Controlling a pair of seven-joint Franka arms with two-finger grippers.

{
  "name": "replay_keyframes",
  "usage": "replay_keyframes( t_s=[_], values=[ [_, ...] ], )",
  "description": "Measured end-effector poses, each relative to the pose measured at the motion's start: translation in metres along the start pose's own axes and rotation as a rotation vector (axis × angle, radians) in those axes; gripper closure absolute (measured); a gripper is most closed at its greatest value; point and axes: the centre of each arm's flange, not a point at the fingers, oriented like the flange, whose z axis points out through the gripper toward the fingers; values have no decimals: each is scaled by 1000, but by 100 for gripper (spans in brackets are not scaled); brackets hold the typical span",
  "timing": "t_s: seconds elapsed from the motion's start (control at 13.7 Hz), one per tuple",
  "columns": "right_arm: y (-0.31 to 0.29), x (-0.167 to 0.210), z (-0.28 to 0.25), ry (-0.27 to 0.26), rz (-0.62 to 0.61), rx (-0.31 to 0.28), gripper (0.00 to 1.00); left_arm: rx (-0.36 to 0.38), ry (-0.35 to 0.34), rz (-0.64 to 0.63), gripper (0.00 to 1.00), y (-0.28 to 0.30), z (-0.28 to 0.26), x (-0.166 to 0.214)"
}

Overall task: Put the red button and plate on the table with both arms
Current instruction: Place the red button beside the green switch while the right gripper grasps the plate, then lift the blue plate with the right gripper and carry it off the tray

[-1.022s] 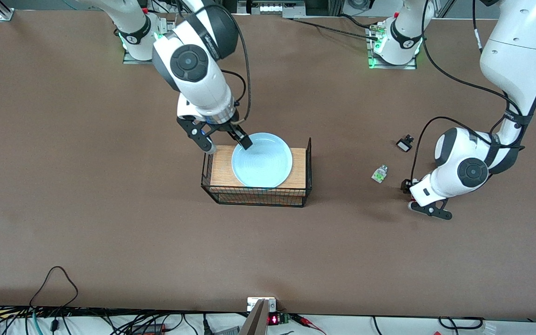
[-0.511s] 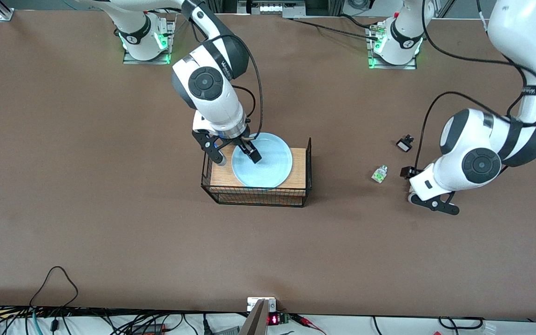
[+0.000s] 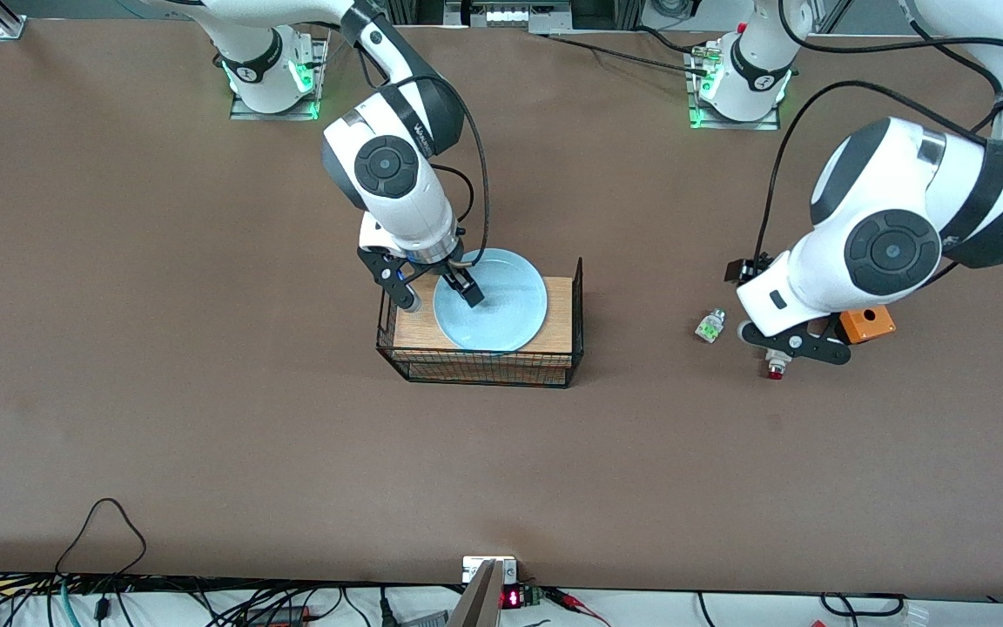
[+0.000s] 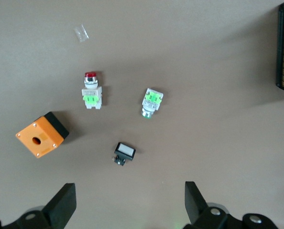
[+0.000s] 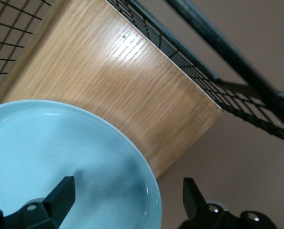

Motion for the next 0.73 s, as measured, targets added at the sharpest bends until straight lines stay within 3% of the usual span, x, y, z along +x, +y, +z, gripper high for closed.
replay_keyframes(
  t_s=[0.22, 0.44, 0.66, 0.73],
  values=[
    [1, 0, 1, 0, 0, -3, 4, 5, 31, -6, 0, 0, -32, -11],
    [1, -1, 1, 0, -1, -3, 39, 10, 57, -18, 0, -1, -53, -23],
    [1, -1, 1, 0, -1, -3, 68, -65, 67, -37, 0, -12, -59, -27],
    [1, -2, 1, 0, -3, -3, 68, -89, 89, -38, 0, -23, -59, -27]
  ],
)
